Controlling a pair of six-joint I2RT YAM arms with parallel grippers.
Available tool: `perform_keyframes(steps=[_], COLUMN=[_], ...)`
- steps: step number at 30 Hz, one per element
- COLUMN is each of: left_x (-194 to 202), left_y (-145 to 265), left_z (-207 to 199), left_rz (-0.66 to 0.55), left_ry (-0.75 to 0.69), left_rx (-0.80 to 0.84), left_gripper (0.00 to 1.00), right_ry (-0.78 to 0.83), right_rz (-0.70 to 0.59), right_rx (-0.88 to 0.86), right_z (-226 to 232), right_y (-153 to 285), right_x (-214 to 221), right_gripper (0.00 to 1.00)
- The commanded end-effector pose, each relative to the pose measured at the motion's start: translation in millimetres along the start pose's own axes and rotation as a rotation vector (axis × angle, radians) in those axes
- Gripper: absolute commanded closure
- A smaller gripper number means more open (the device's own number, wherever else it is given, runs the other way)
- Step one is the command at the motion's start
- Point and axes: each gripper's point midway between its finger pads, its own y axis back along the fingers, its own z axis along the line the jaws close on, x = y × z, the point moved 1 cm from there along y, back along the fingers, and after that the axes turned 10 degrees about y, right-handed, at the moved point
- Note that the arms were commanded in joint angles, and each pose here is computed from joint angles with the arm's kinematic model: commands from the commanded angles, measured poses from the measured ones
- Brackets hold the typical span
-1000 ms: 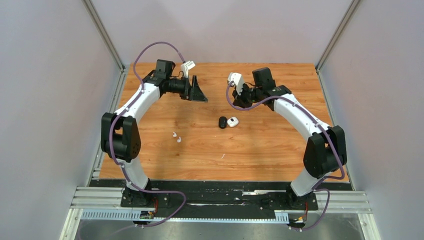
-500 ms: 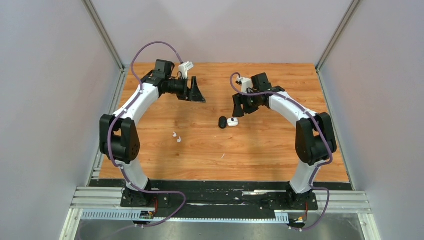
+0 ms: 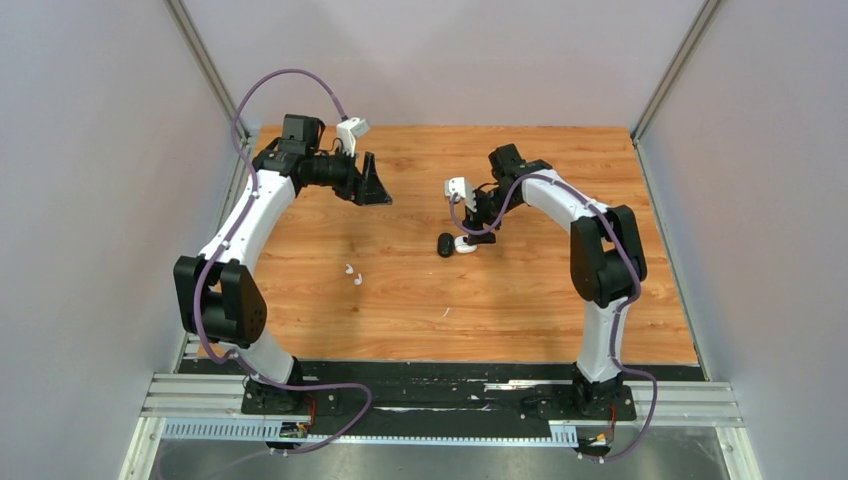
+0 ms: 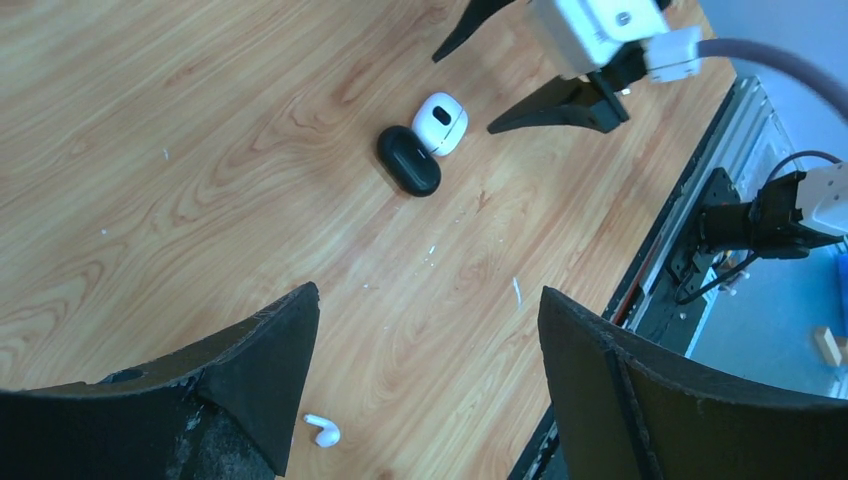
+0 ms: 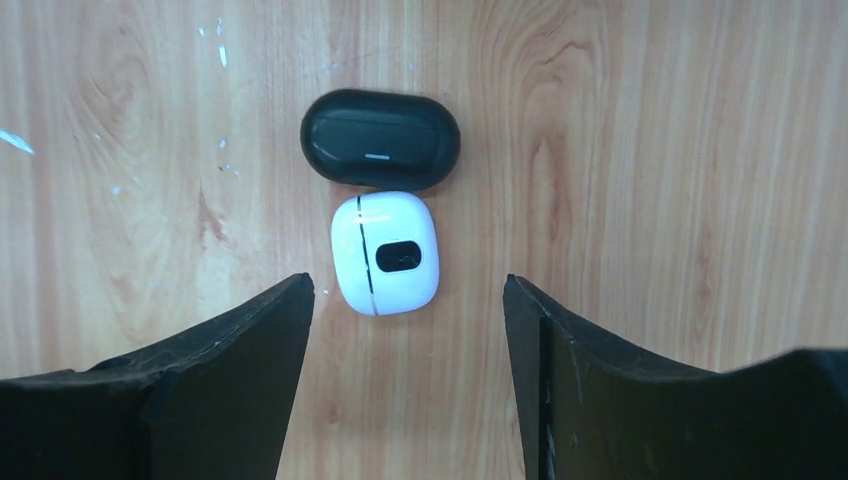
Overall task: Insert the wireless bluetooth earbuds into the charging case
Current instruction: Adjust the charging case at the center of the board.
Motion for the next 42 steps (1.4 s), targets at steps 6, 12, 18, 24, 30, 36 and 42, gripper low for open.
perform_keyframes(steps=[6, 12, 18, 24, 30, 36, 42], left_x=[1, 2, 0, -4, -3, 0, -4], left_y=[13, 11, 9, 4, 0, -1, -6], left_z=[-13, -13, -16, -17, -15, -12, -6], left_rz=[-0.015, -0.015, -0.023, -0.030, -0.012, 0.023, 0.043], left_ry=[-0.080, -0.060, -0.038, -0.014, 0.030, 0.062, 0.088], left_rx=[0.010, 0.015, 0.039, 0.066, 0.083, 0.063, 0.057], left_gripper=[0.13, 0.13, 0.13, 0.13, 0.13, 0.13, 0.13], right_ry=[0.156, 0.015, -0.289, -1.054, -1.637, -1.828, -1.846], right_rz=[0.016, 0.061, 0.107, 0.209, 0.246, 0.307, 0.235], right_rx=[-0.101, -0.096, -0.072, 0.146, 0.369, 0.558, 0.429], right_z=[2, -3, 9, 16, 33, 16, 13], right_y=[-32, -44, -40, -3, 28, 24, 0], right_x=[9, 13, 13, 33, 59, 71, 64], right_gripper=[0.31, 0.45, 0.70, 0.85, 0.98, 0.84, 0.49])
